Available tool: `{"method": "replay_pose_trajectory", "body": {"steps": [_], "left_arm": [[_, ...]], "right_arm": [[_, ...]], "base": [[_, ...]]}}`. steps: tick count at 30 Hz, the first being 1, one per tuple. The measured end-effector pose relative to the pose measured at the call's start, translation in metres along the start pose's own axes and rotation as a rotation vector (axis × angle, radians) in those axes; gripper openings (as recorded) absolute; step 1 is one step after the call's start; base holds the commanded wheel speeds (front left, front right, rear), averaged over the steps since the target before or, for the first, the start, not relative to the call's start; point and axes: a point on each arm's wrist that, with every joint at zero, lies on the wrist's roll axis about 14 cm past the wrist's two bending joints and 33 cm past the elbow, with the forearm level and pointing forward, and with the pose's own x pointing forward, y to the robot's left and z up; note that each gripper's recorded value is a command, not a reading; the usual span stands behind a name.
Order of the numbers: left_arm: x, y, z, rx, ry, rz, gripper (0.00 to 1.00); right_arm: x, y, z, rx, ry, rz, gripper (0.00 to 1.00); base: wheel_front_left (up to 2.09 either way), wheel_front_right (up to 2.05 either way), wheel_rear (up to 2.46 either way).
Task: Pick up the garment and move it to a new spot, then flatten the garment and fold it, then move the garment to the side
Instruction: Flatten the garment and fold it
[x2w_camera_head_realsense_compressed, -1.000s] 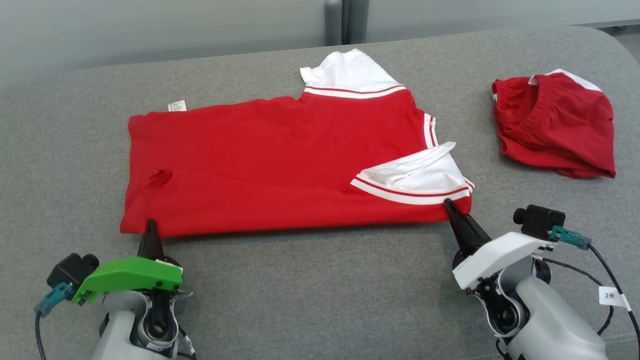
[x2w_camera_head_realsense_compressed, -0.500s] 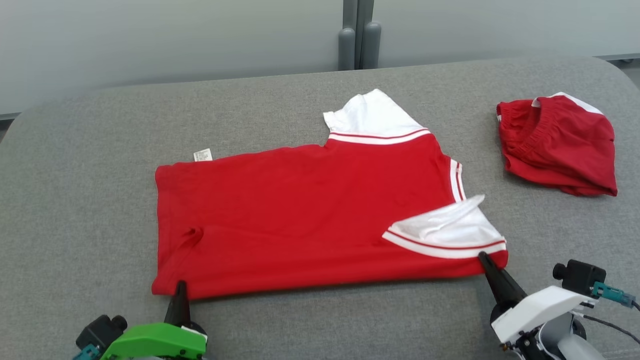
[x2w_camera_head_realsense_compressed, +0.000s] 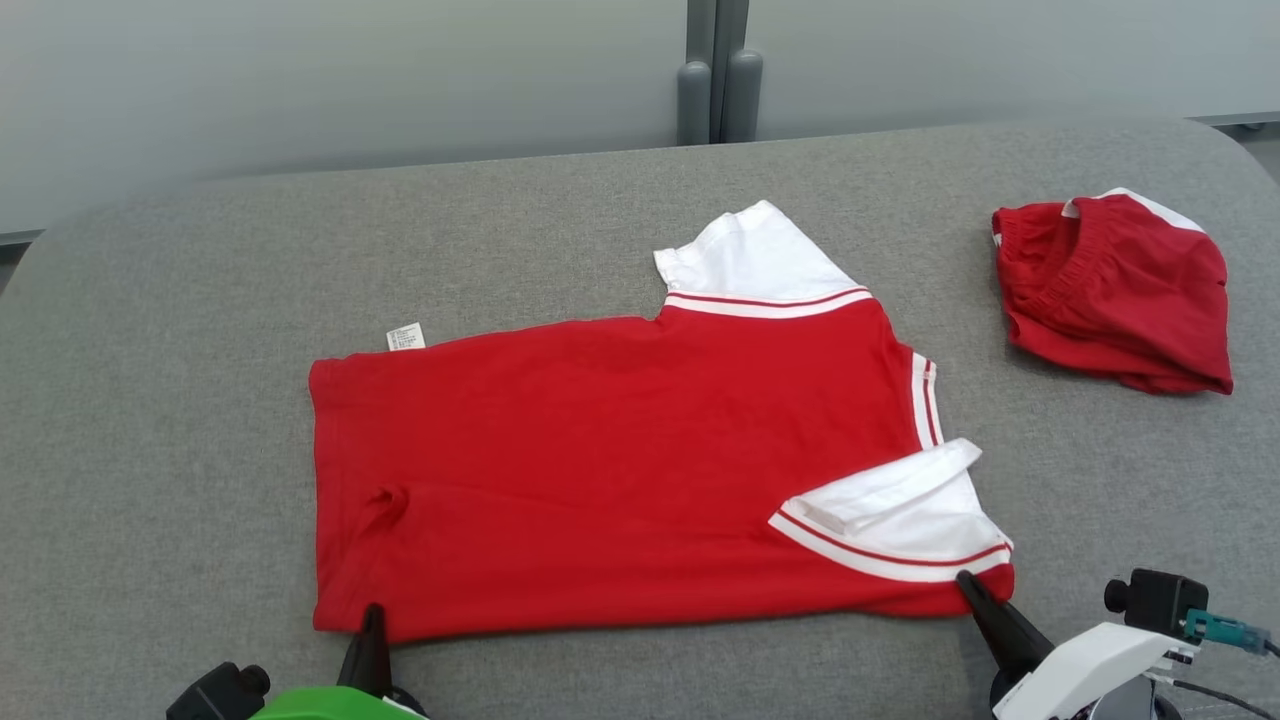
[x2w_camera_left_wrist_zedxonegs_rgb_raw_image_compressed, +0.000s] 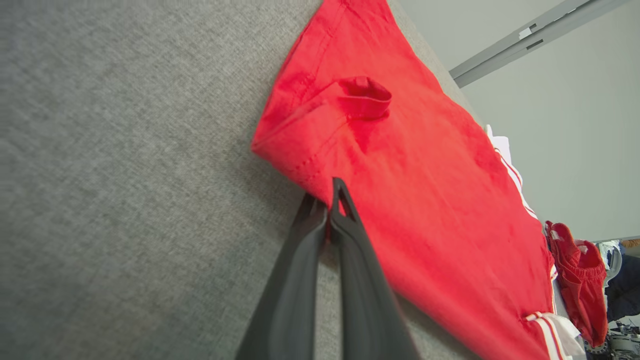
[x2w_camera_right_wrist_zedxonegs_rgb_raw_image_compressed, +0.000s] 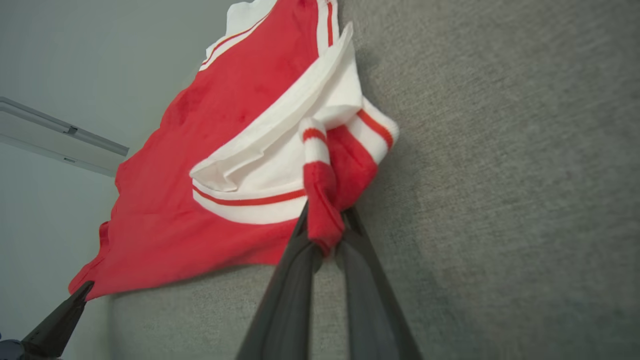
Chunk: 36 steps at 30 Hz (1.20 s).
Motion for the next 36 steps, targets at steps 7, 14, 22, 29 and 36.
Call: {"method": "replay_pose_trajectory", "body": {"steps": [7,14,22,29,36], "left_arm": [[-0.004,0.004,0.001,0.035,-0.002,0.010,0.01],[-0.006,0.009,0.010,0.075,-0.015,0.013,1.00],[-0.003,0.020,0.041,0.182,-0.075,0.025,1.00],[0.010,-0.007,0.063,0.336,-0.123,-0.073,1.00],[0.042,-0.049,0.085,0.479,-0.154,-0.173,1.00]], "right_arm": [[-0.007,-0.004,-0.012,0.017,0.037,-0.026,0.16],[-0.012,-0.018,-0.003,0.003,0.025,-0.076,1.00],[-0.021,-0.042,0.029,-0.075,-0.040,-0.145,1.00],[-0.004,-0.020,0.072,-0.220,-0.115,-0.069,1.00],[0.031,0.014,0.115,-0.411,-0.128,0.025,1.00]], "base": [[0.00,0.00,0.00],[0.00,0.00,0.00],[0.00,0.00,0.00],[0.00,0.00,0.00],[0.00,0.00,0.00]]}}
